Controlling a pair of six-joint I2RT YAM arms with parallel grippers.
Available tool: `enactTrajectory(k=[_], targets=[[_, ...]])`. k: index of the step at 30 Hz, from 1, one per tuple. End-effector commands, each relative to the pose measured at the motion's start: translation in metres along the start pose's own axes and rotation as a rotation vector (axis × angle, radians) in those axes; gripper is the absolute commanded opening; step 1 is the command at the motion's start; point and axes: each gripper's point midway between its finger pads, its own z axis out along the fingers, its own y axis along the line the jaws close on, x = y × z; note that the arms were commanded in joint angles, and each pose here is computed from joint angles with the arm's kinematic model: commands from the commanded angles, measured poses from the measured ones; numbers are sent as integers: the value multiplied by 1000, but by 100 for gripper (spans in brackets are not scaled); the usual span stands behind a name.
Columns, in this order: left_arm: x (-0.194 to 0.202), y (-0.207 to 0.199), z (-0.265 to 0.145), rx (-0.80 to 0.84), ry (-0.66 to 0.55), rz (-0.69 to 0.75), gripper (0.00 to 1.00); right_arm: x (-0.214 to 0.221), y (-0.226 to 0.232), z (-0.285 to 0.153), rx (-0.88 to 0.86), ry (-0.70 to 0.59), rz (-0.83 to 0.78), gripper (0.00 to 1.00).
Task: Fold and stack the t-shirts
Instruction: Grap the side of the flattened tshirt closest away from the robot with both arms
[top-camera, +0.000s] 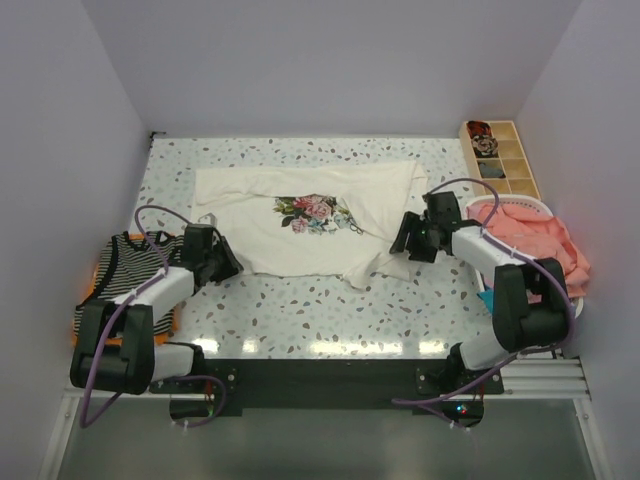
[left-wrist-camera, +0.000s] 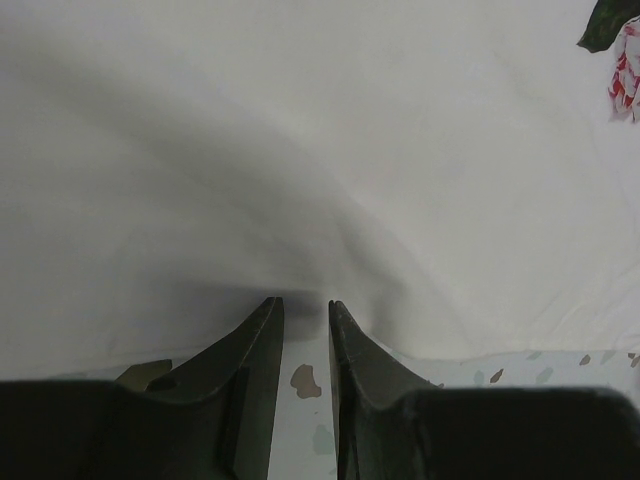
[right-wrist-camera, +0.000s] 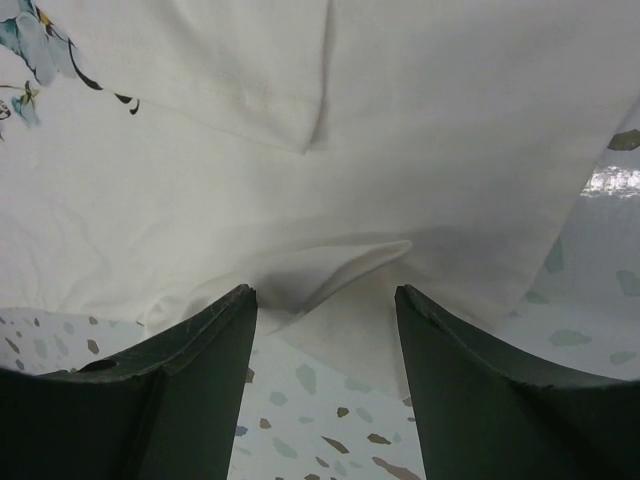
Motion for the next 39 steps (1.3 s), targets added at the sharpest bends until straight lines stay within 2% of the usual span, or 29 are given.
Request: enactTrajectory(k=[1,9,13,16,19,22,28,31,32,34,39], targets=[[3,8,-3,-38,12,32,30,-25,24,-4,-83,-43,11,61],[1,7,-3,-36,9,30,30,-22,28,-3,-115,-40,14,59],[2,6,-2,-33,13,30,30,-20,28,1,-122,-31,13,43],[3,6,0,-30,16,28,30,-17,28,7,-128,-14,10,36],[4,6,1,-30,20,28,30,-15,28,10,-136,-10,1,22],[4,7,1,-32,20,28,30,-15,32,7,-165,-17,-18,1],[-3,6,-5,-44,7,35,29,-17,35,-31,-165,-76,-48,0],[-11,6,-13,-64,-16,30,29,1,25,-52,-126,-61,-30,0],[-14,6,-15,-74,-21,27,30,18,18,-55,-105,-17,-17,0],[-21,5,-22,-88,-33,29,30,30,16,-70,-107,-19,-5,0],[-28,5,-30,-116,-43,30,30,82,-7,-88,-54,74,50,0]])
